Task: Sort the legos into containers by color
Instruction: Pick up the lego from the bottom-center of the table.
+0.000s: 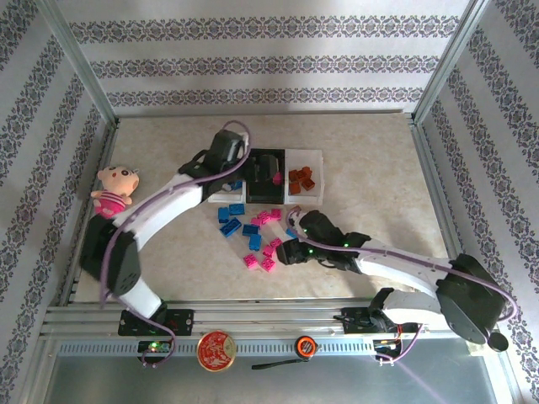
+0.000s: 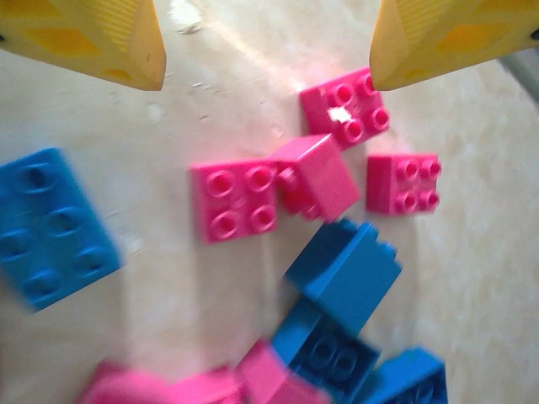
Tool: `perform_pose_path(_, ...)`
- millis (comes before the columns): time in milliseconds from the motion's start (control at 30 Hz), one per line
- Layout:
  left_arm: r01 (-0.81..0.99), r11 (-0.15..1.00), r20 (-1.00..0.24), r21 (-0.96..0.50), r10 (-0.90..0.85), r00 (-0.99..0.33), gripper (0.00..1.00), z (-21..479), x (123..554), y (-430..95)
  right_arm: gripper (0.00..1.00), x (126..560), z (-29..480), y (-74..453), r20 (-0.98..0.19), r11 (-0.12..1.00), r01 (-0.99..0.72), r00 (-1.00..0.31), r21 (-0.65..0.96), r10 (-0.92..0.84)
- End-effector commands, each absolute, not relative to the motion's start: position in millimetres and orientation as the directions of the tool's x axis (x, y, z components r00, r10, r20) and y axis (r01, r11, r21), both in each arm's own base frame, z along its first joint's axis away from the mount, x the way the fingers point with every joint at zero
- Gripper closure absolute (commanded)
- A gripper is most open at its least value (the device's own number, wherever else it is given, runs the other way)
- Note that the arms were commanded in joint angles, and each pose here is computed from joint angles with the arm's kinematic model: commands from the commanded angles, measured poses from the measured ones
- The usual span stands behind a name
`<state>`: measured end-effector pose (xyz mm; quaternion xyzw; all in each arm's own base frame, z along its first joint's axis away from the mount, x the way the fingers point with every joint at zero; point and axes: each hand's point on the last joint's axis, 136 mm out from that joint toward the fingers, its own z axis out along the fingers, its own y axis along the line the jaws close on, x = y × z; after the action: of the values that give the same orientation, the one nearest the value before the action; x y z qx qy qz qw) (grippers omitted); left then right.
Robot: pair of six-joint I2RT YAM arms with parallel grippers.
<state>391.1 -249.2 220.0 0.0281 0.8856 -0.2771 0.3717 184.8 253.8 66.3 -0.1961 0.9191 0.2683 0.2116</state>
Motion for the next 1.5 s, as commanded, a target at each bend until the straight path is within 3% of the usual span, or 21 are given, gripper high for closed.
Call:
perform_pose_path(0, 0.254, 0.814, -0.678, -0.522, -0.216, -0.702, 0.00, 224, 362, -235, 0.34, 170, 67, 275, -0.478, 0.730, -0.541, -0.814, 0.418, -0.330)
perform_pose_path(200, 0.199, 0.838, -0.672, -0.509, -0.242, -0.700, 0.00, 201, 303, -190, 0.34, 158, 54, 298, -0.453, 0.713, -0.623, -0.763, 0.322, -0.461)
perform_pose_path(367, 0.161, 0.855, -0.666, -0.493, -0.252, -0.703, 0.00, 191, 278, -169, 0.34, 164, 45, 301, -0.438, 0.732, -0.651, -0.727, 0.199, -0.528)
perform_pose_path(700, 0.129, 0.864, -0.663, -0.487, -0.269, -0.699, 0.00, 185, 265, -156, 0.38, 156, 22, 300, -0.355, 0.713, -0.701, -0.673, 0.026, -0.649)
perform_pose_path(867, 0.121, 0.871, -0.665, -0.476, -0.266, -0.698, 0.00, 185, 265, -153, 0.48, 159, 15, 302, -0.342, 0.704, -0.710, -0.654, -0.032, -0.675)
perform_pose_path(1100, 0.102, 0.883, -0.659, -0.458, -0.260, -0.706, 0.00, 179, 262, -148, 0.66, 157, 21, 301, -0.377, 0.695, -0.719, -0.642, -0.007, -0.668)
perform_pose_path(1467, 0.074, 0.894, -0.653, -0.442, -0.264, -0.709, 0.00, 166, 253, -138, 0.74, 155, 89, 284, -0.532, 0.689, -0.704, -0.655, 0.173, -0.536)
